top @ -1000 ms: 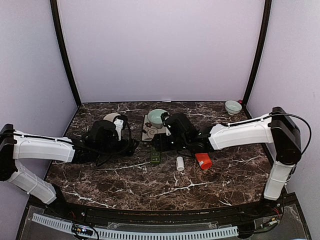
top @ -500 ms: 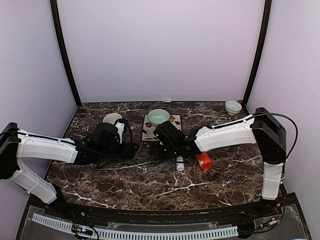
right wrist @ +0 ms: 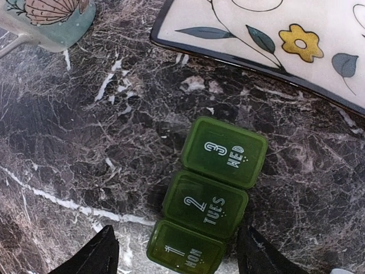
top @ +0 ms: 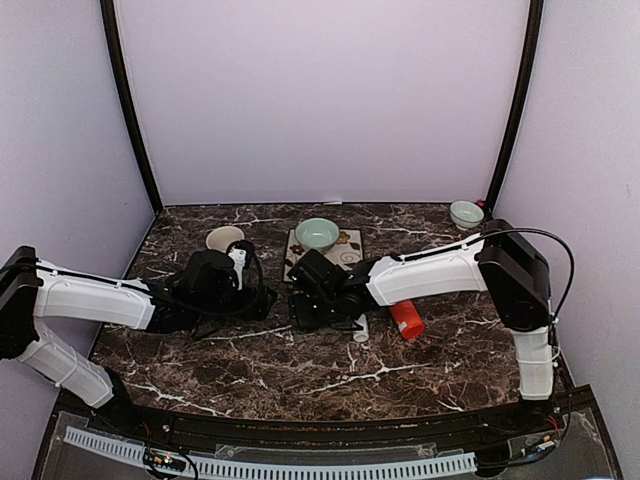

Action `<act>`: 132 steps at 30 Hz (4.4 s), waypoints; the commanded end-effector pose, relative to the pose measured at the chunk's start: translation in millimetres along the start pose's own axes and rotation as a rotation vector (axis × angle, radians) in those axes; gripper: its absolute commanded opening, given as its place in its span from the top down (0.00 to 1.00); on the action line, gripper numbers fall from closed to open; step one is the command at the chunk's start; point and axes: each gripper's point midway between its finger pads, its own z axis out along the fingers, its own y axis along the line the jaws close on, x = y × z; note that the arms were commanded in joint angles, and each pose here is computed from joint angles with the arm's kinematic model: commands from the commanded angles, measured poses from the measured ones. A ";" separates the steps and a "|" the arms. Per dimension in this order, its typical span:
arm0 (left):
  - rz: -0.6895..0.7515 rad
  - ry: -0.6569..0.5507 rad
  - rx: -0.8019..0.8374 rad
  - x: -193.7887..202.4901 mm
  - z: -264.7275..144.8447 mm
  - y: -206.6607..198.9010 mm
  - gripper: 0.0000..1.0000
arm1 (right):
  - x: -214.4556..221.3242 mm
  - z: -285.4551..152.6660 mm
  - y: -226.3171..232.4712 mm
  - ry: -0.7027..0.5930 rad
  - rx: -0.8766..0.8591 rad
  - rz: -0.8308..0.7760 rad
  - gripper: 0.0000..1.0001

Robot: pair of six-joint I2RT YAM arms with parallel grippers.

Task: Sort the pills into containers
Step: Pick up the pill container from the center of the board, then pass from the right arm to the left, then pass from the left arm to the right

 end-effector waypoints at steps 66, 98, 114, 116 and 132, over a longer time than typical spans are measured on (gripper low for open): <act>-0.401 0.074 0.663 -27.3 -20.2 -78.4 0.11 | -7.1 -122.6 52.5 -0.394 -0.109 -0.359 0.63; -0.429 0.037 0.737 -30.4 -22.7 -84.6 1.00 | -19.9 -127.6 78.1 -0.425 -0.179 -0.332 0.35; -0.329 -0.034 0.678 -42.0 -20.4 -78.5 1.00 | -35.8 -197.1 65.1 -0.556 -0.207 -0.332 0.00; -0.293 -0.046 0.666 -46.8 -21.5 -79.0 1.00 | -57.5 -227.0 55.1 -0.671 -0.198 -0.247 0.00; -0.156 -0.077 0.804 -79.6 -47.9 -94.5 1.00 | -80.5 -243.1 43.8 -0.659 -0.402 -0.114 0.33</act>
